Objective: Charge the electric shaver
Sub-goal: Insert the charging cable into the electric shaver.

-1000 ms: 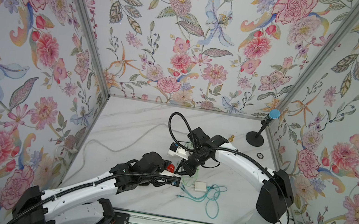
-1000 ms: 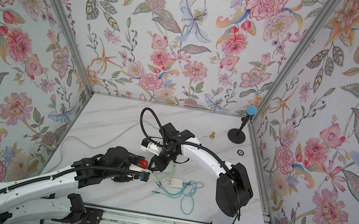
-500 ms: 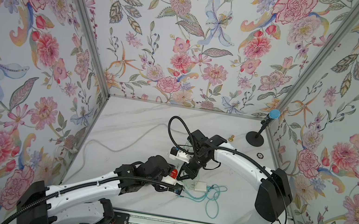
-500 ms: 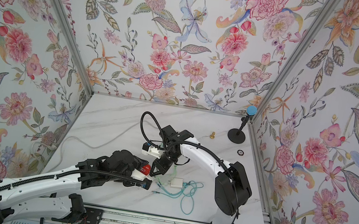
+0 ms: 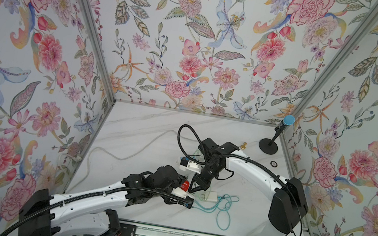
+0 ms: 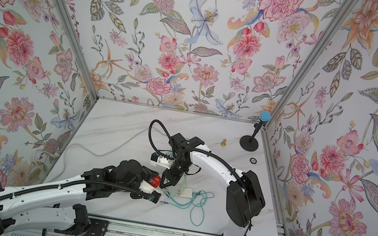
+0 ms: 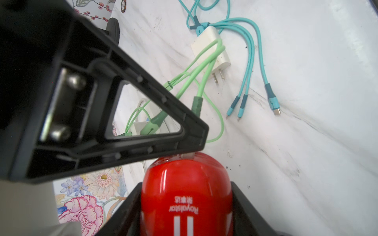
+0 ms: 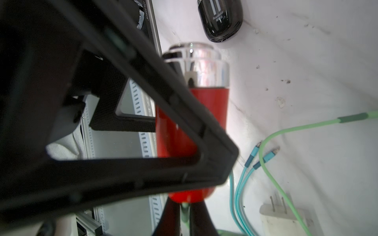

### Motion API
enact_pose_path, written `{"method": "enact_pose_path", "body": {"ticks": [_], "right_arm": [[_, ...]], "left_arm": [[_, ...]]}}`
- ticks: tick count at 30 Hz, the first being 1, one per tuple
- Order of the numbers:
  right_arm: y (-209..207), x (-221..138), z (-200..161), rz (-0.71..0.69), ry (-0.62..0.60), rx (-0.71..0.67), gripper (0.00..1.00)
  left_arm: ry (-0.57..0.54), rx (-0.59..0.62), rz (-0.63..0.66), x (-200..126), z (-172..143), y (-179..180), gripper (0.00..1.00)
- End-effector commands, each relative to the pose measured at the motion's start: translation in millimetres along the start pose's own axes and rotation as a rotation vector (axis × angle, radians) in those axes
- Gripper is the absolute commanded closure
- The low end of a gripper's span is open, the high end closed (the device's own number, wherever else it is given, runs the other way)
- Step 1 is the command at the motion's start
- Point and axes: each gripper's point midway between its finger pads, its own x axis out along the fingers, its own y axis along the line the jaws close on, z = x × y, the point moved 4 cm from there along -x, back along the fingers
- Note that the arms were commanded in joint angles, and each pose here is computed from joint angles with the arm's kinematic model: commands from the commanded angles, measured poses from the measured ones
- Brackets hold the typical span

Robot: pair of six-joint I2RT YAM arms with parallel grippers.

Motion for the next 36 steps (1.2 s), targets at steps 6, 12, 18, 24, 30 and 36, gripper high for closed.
{"method": "enact_pose_path", "body": {"ticks": [6,12,18,24,30,36], "right_arm": [[7,-24,34,-0.03,-0.17,-0.241,1.0],[16,-29,31,-0.007,-0.187,-0.274,1.0],[25,-25,23,0.025,-0.186,-0.272,1.0],[23,-21,22,0.001,-0.161,-0.218,1.0],[28,-24,25,0.014,-0.169,-0.175,1.0],[43,-25,34,0.05,-0.158,-0.169,1.0]], "left_arm": [[-0.292,0.012,0.027,-12,50,2,1.0],[-0.299,-0.008,0.02,-9,47,-8,1.0],[-0.28,-0.02,0.016,-5,40,-17,1.0],[-0.294,-0.021,0.035,-6,40,-19,1.0],[-0.309,0.005,0.041,-9,43,-19,1.0],[-0.319,0.061,0.041,-8,46,-33,1.0]]}}
